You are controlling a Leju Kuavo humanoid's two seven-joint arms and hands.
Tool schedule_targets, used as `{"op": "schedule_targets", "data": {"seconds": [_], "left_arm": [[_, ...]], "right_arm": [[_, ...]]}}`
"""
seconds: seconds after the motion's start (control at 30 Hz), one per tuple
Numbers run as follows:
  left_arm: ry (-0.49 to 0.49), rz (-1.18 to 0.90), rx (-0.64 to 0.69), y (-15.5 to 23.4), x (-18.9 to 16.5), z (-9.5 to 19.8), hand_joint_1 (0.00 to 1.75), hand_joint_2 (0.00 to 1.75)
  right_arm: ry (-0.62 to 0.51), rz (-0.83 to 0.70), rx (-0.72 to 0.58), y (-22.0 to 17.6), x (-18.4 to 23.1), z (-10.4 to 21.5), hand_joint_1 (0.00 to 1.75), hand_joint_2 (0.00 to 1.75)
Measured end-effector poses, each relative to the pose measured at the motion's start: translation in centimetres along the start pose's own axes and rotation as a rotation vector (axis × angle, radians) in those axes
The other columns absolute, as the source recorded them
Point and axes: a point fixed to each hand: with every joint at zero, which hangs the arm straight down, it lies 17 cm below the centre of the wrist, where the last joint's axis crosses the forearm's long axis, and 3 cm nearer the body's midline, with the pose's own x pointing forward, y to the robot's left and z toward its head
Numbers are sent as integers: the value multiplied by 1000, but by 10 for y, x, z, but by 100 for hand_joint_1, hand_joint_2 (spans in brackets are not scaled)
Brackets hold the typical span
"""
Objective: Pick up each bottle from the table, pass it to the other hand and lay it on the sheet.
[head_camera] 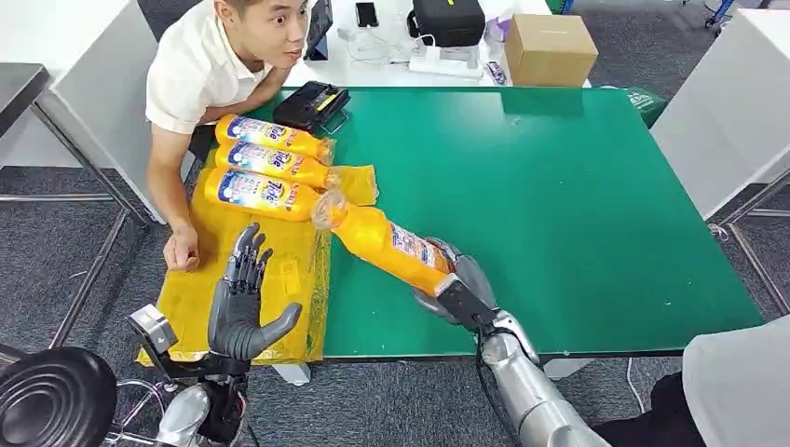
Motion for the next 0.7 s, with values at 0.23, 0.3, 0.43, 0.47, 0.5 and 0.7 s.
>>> {"op": "schedule_targets", "data": {"seconds": [0.23,0.3,0.43,0.47,0.5,0.7], "left_arm": [[11,-23,12,2,-3,3,0,175],[23,-33,10,0,-6,5,0,175],[47,-36,23,1,-11,11,0,175],[52,-36,25,1,-12,13,0,175],[55,-34,26,1,-13,14,0,175],[137,80,-83,-29,-30,16,0,175]], "right_arm": [[-16,-147,-90,-8,15,2,175,175],[-37,-202,-110,-4,28,4,175,175],[-94,-254,-114,10,56,8,175,175],[-109,-260,-113,12,64,8,175,175],[-125,-266,-108,15,71,8,175,175],[-265,-303,88,73,136,0,175,175]]}}
